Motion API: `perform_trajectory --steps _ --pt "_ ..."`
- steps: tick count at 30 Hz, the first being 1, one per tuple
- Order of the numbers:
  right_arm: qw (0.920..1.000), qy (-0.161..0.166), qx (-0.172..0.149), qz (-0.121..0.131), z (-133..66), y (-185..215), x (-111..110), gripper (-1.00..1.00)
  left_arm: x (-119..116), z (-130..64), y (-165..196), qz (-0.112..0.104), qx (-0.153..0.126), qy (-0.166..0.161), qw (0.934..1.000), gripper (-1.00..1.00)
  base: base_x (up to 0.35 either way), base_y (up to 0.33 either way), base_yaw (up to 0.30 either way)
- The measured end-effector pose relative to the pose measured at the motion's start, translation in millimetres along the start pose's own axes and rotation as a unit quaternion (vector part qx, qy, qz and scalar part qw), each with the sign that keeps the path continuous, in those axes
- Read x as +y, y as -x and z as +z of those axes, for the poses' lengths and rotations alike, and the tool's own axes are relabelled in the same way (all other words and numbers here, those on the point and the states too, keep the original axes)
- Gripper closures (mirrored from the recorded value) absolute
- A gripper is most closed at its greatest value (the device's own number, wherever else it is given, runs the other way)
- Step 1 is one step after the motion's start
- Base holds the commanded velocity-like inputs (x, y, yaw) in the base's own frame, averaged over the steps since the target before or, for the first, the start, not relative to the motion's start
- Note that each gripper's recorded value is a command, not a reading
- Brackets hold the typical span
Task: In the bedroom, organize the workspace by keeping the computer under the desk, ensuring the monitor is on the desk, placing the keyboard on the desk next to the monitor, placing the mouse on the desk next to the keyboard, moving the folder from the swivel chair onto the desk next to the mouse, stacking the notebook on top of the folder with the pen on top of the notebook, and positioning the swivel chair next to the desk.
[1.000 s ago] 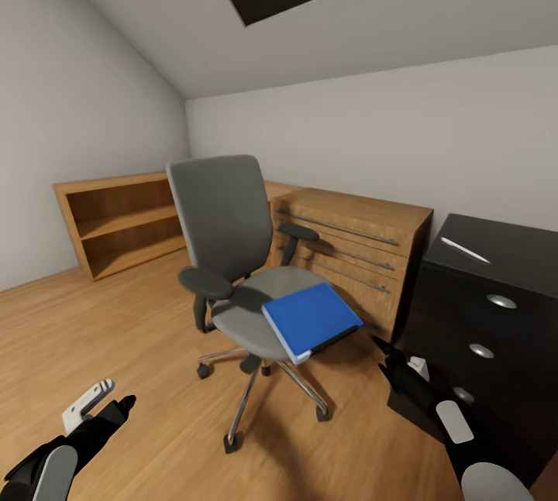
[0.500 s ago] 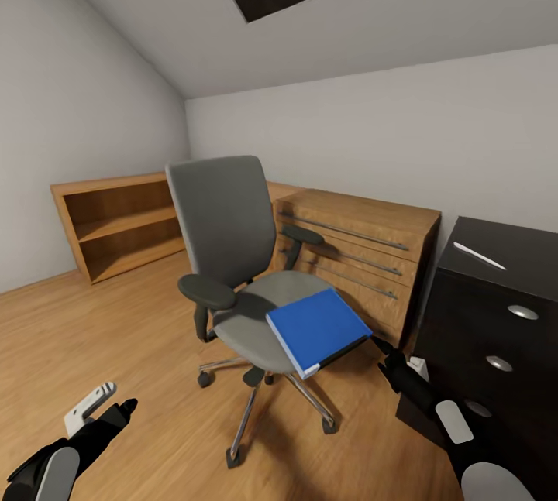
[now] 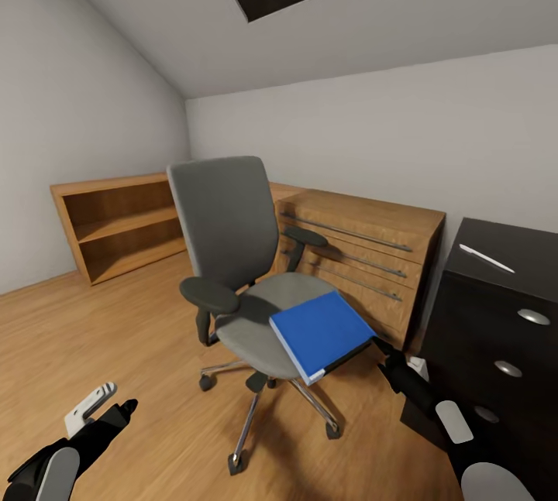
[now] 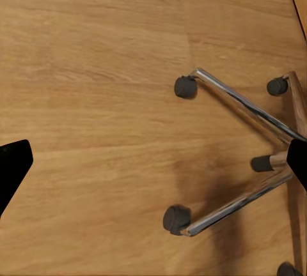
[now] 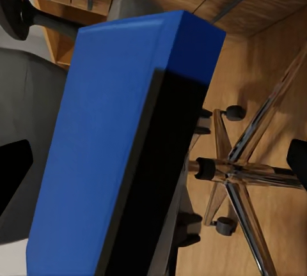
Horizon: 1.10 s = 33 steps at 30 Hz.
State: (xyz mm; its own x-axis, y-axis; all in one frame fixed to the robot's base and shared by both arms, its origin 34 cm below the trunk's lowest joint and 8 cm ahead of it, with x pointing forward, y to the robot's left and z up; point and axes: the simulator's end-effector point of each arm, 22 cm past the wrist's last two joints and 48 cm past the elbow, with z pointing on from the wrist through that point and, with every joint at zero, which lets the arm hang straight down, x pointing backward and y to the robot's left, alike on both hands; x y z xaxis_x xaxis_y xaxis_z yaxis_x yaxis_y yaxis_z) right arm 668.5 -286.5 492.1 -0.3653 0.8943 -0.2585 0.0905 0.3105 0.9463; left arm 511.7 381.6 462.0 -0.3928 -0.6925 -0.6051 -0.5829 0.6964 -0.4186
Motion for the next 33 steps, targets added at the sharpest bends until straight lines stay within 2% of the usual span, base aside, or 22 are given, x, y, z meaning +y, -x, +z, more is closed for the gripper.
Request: perform_trajectory --steps 33 --pt "1.0000 0.000 0.001 0.001 0.2 -0.9 -0.3 -1.00 0.0 0.1 -0.3 0.000 0.000 0.000 1.0000 -1.00 0.073 0.012 0.000"
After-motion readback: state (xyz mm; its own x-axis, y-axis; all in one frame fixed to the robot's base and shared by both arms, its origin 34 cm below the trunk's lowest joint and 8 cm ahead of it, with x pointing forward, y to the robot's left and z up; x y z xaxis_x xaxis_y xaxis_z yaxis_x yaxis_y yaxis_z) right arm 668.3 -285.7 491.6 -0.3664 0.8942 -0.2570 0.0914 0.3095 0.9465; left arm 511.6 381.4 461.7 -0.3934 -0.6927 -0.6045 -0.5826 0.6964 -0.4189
